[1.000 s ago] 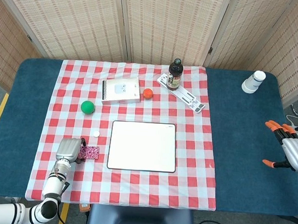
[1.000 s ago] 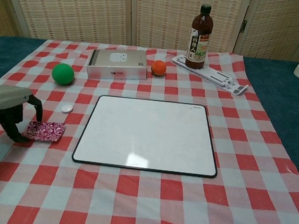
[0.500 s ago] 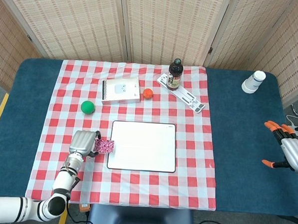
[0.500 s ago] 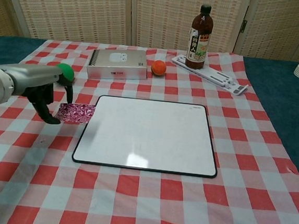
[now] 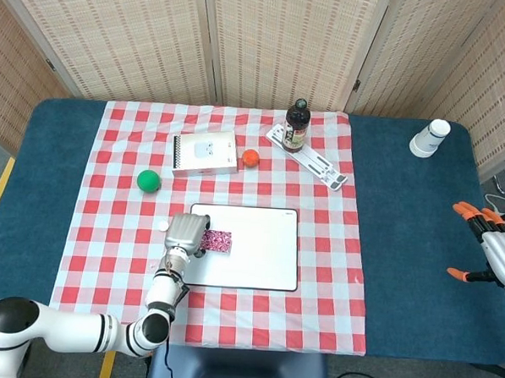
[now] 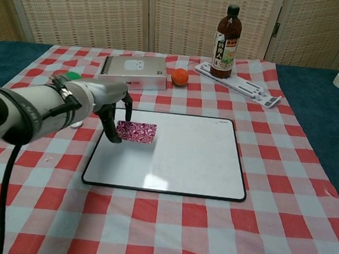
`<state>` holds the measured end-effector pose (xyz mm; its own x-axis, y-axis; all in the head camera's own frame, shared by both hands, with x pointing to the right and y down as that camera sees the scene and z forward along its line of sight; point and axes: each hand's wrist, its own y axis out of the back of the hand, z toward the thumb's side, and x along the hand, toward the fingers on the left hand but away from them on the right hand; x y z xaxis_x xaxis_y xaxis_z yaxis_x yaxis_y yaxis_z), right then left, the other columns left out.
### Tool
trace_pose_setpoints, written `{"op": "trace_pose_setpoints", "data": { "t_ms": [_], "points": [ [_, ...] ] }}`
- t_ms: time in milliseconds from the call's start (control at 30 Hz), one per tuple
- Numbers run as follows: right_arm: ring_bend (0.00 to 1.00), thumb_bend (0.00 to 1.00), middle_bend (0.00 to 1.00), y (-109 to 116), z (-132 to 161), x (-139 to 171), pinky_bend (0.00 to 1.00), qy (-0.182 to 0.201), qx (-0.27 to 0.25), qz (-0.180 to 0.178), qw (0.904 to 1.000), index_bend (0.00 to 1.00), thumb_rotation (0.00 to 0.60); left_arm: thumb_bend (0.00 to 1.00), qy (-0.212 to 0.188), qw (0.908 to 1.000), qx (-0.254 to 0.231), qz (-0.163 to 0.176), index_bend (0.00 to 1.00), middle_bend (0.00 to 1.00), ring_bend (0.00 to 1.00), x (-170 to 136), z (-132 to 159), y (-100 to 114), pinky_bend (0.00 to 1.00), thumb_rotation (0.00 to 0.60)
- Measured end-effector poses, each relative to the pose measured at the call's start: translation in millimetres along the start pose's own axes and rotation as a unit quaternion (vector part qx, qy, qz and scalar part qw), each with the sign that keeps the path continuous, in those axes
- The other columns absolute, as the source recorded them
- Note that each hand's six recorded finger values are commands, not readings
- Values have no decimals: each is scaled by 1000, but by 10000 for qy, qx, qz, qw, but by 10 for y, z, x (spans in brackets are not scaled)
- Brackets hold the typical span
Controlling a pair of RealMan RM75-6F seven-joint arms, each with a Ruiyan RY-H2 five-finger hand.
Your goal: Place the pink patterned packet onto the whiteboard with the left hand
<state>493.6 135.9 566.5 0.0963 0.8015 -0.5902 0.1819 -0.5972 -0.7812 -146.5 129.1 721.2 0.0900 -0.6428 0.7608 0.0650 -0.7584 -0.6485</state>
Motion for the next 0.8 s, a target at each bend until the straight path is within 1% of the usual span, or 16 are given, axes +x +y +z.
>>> {"op": "trace_pose_setpoints", "data": {
  "t_ms": [267,567,800],
  "points": [
    [0,0,0,9,-35,-29,0,-50,-38,25,10000,0,600,236,90,9999,78,-23,399,995,1000,122,193,35,1000,600],
    [0,0,0,24,-38,-19,0,-31,-68,-4,10000,0,600,237,144,9999,-44,-82,403,995,1000,133,385,46,1000,600],
    [0,0,0,39,-48,-13,0,-37,-89,-29,9999,0,600,237,202,9997,-125,-35,384,994,1000,155,479,52,1000,600]
  ]
}}
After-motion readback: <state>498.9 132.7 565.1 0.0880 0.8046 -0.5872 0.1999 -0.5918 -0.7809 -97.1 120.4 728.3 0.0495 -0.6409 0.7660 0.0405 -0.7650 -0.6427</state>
